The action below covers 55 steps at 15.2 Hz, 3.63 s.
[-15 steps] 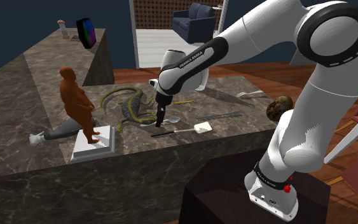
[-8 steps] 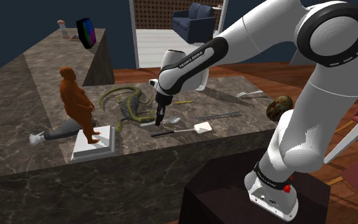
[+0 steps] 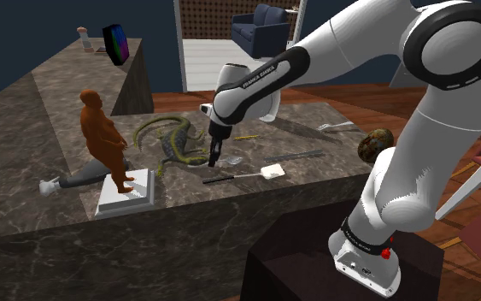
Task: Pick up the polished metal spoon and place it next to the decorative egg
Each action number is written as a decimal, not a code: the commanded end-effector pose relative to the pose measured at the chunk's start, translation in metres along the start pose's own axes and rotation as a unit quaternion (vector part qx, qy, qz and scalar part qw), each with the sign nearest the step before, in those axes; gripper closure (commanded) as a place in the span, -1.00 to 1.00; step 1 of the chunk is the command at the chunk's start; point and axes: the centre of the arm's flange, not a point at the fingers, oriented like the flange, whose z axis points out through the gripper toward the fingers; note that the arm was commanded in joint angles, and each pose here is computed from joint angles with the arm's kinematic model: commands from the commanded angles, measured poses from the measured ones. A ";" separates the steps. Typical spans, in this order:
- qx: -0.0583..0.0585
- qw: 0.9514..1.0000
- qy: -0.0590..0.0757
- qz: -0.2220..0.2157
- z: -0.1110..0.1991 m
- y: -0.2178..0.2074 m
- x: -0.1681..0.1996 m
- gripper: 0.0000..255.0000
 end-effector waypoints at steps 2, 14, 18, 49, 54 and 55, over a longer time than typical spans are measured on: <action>0.000 1.000 0.000 0.000 -0.016 -0.001 0.003 1.00; 0.000 1.000 0.000 0.000 -0.077 -0.009 0.017 1.00; 0.000 1.000 0.000 0.000 -0.098 -0.011 0.022 1.00; 0.000 1.000 0.000 0.000 -0.236 0.008 -0.078 1.00; 0.000 1.000 0.000 0.000 -0.252 0.024 -0.140 1.00; 0.000 1.000 0.000 0.000 -0.255 0.027 -0.152 1.00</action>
